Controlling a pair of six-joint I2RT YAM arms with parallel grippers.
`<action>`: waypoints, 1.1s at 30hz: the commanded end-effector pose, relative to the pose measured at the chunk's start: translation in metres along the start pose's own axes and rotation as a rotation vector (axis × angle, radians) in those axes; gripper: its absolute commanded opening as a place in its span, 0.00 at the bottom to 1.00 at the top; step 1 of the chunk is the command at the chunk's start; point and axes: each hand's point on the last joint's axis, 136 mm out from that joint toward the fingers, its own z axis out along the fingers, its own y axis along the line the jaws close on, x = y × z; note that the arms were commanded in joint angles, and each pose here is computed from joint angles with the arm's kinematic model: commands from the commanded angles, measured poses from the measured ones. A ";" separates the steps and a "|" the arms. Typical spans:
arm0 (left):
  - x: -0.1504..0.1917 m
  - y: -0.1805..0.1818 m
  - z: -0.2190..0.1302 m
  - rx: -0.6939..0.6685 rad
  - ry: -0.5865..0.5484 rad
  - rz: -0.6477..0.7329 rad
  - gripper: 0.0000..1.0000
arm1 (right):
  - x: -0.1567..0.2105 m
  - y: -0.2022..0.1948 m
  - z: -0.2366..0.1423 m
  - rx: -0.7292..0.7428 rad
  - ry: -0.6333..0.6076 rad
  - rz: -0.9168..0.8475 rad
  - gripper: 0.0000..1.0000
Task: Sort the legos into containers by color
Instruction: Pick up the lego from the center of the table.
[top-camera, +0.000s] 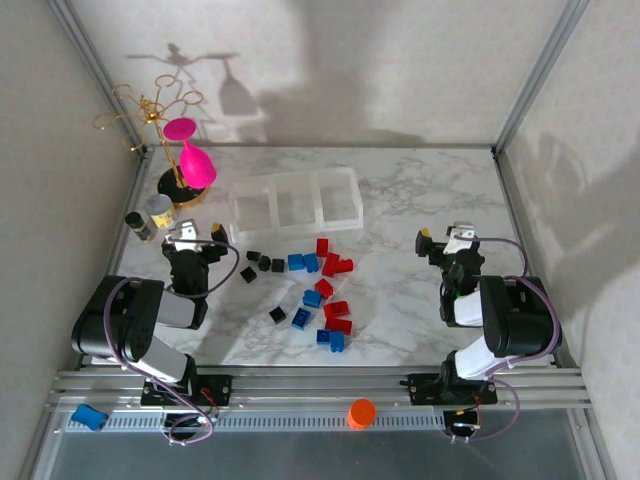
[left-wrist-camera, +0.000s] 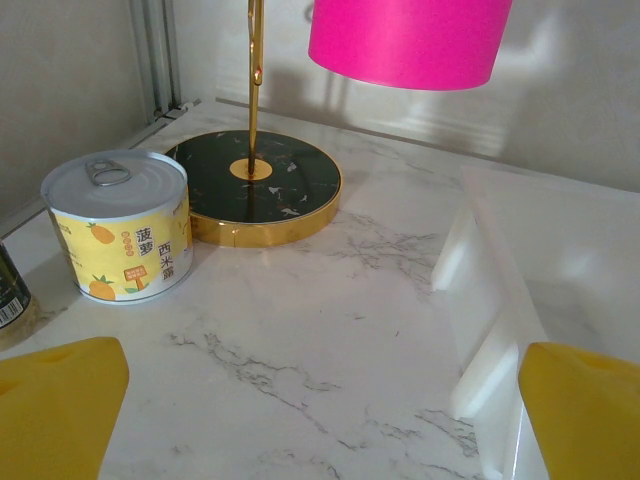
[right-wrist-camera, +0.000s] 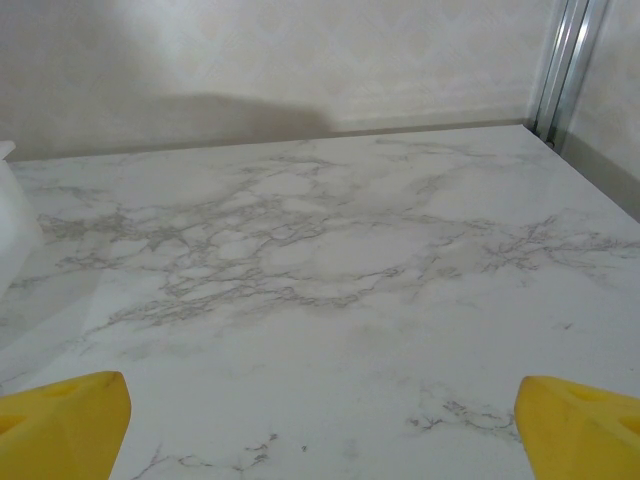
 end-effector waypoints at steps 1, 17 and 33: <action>-0.010 -0.002 0.004 0.014 -0.031 -0.020 0.99 | -0.013 -0.001 0.003 0.009 -0.044 -0.014 0.99; -0.011 -0.002 0.004 0.014 -0.032 -0.020 1.00 | -0.013 -0.001 0.003 0.009 -0.043 -0.014 0.99; -0.013 -0.002 0.003 0.015 -0.038 -0.021 1.00 | -0.019 -0.001 0.004 0.018 -0.039 -0.011 0.99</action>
